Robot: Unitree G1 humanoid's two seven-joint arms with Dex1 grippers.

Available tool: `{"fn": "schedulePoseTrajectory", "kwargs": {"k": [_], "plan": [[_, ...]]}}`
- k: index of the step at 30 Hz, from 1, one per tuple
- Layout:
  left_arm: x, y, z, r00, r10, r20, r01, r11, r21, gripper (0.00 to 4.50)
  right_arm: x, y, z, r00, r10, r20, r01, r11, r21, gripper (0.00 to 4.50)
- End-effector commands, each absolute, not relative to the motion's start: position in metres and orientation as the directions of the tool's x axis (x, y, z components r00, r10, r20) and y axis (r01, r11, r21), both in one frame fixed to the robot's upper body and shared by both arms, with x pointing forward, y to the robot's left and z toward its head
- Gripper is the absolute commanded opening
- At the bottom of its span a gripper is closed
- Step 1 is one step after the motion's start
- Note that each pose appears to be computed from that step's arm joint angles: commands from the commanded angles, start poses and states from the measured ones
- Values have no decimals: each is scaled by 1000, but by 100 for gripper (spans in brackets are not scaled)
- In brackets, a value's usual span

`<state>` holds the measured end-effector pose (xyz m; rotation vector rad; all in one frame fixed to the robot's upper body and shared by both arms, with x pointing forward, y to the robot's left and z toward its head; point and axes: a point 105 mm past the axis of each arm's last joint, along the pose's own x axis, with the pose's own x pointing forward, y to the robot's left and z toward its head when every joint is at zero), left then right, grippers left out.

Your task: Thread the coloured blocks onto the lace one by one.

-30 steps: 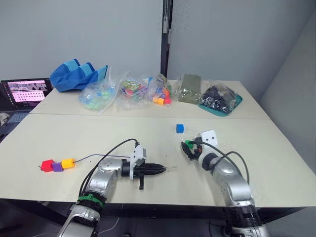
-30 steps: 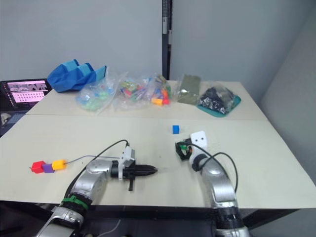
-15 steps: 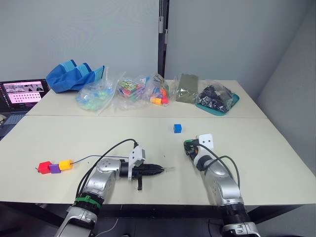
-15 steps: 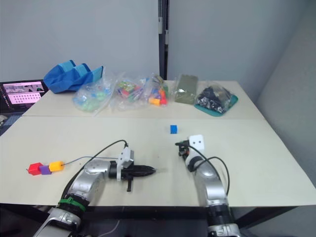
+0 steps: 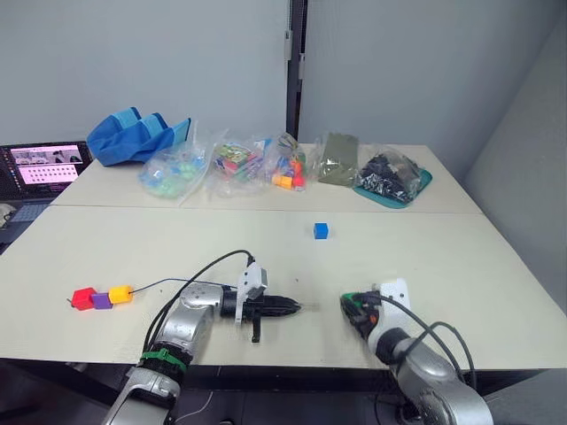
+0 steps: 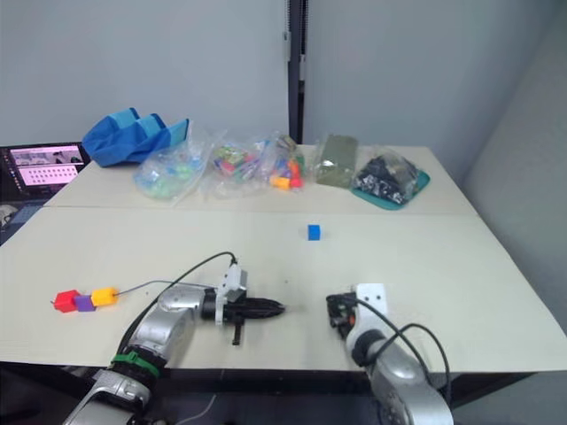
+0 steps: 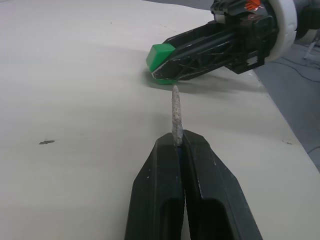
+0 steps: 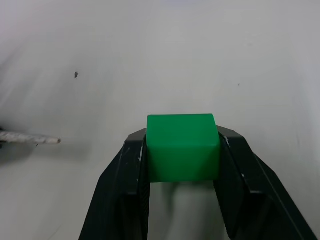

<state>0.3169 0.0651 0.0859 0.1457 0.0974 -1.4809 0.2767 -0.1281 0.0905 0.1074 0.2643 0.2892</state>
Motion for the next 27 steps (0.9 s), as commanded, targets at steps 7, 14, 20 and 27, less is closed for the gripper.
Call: {"fn": "schedulePoseTrajectory", "kwargs": {"k": [7, 14, 20, 27], "plan": [[319, 54, 84, 33, -986, -163, 999, 28, 31, 0, 275, -118, 96, 930, 267, -253, -197, 942, 270, 119], [316, 55, 83, 19, -988, -151, 999, 15, 29, 0, 281, -118, 114, 945, 273, -182, -198, 918, 344, 358], [316, 55, 83, 32, -991, -132, 999, 29, 25, 0, 298, -134, 158, 943, 332, -33, -290, 866, 407, 448], [315, 55, 81, 53, -989, -137, 998, 49, 34, 0, 309, -144, 191, 784, 608, -124, -601, 794, 91, 448]]}}
